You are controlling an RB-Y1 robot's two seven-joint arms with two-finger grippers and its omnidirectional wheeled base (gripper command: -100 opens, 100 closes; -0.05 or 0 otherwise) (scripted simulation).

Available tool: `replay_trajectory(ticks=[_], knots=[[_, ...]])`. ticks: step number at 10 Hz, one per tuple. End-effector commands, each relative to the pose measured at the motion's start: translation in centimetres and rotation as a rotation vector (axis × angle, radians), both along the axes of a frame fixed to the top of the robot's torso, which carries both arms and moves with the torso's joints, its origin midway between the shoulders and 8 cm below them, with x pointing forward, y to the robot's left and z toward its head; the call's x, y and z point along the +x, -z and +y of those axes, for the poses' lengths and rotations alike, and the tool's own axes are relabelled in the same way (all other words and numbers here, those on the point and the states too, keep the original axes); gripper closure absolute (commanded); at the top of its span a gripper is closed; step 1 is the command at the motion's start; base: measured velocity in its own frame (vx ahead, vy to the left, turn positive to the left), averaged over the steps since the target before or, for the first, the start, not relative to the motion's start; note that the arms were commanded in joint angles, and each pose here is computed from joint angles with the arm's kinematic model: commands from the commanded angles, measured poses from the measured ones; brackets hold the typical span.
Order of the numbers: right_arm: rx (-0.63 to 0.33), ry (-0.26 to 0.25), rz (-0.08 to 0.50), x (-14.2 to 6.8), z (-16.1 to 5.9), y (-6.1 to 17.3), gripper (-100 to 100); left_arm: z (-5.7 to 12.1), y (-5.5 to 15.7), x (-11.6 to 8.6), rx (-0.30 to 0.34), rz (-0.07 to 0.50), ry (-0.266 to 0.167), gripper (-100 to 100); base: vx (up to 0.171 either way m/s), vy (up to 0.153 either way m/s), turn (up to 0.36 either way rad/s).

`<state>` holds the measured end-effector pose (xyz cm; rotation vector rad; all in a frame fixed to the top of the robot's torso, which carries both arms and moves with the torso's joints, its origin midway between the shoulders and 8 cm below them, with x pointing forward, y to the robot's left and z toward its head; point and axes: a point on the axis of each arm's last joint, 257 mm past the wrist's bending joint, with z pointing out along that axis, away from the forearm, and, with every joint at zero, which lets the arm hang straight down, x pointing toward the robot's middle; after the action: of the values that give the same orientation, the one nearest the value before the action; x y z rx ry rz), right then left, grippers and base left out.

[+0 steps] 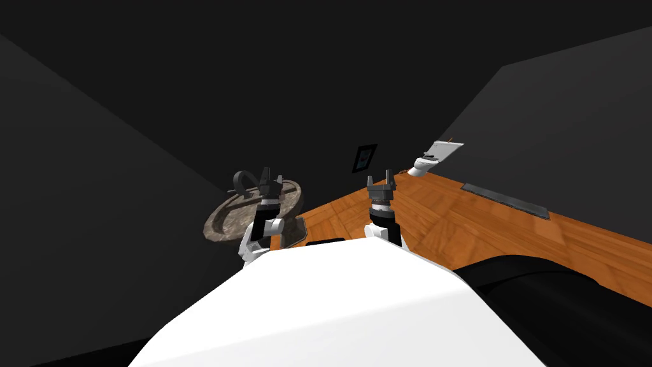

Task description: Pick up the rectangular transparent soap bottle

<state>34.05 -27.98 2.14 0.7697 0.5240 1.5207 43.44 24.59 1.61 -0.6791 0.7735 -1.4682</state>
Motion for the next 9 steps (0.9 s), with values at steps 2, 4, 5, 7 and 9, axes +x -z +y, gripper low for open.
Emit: replay_trajectory(ticks=[2, 4, 5, 7, 9], knots=[[0.0, 0.0, 0.0, 0.0, 0.0, 0.0, 0, -0.4, -0.8, 2.0, 0.004, 0.0, 0.015, -100, -0.055, -0.045, 0.047], [0.0, 0.0, 0.0, 0.0, 0.0, 0.0, 0, -0.3, -0.8, 3.9, 0.007, 0.018, 0.02, -100, -0.067, -0.038, 0.053], [0.0, 0.0, 0.0, 0.0, 0.0, 0.0, 0, 0.2, 0.2, 5.5, 0.007, 0.06, 0.014, -100, -0.079, -0.033, 0.062], [0.0, 0.0, 0.0, 0.0, 0.0, 0.0, 0, -0.5, -1.5, 5.9, 0.008, 0.025, 0.028, -100, -0.041, -0.02, 0.011], [0.0, 0.0, 0.0, 0.0, 0.0, 0.0, 0, -0.2, -1.2, 8.0, 0.007, 0.057, 0.026, -100, -0.049, -0.024, 0.049]])
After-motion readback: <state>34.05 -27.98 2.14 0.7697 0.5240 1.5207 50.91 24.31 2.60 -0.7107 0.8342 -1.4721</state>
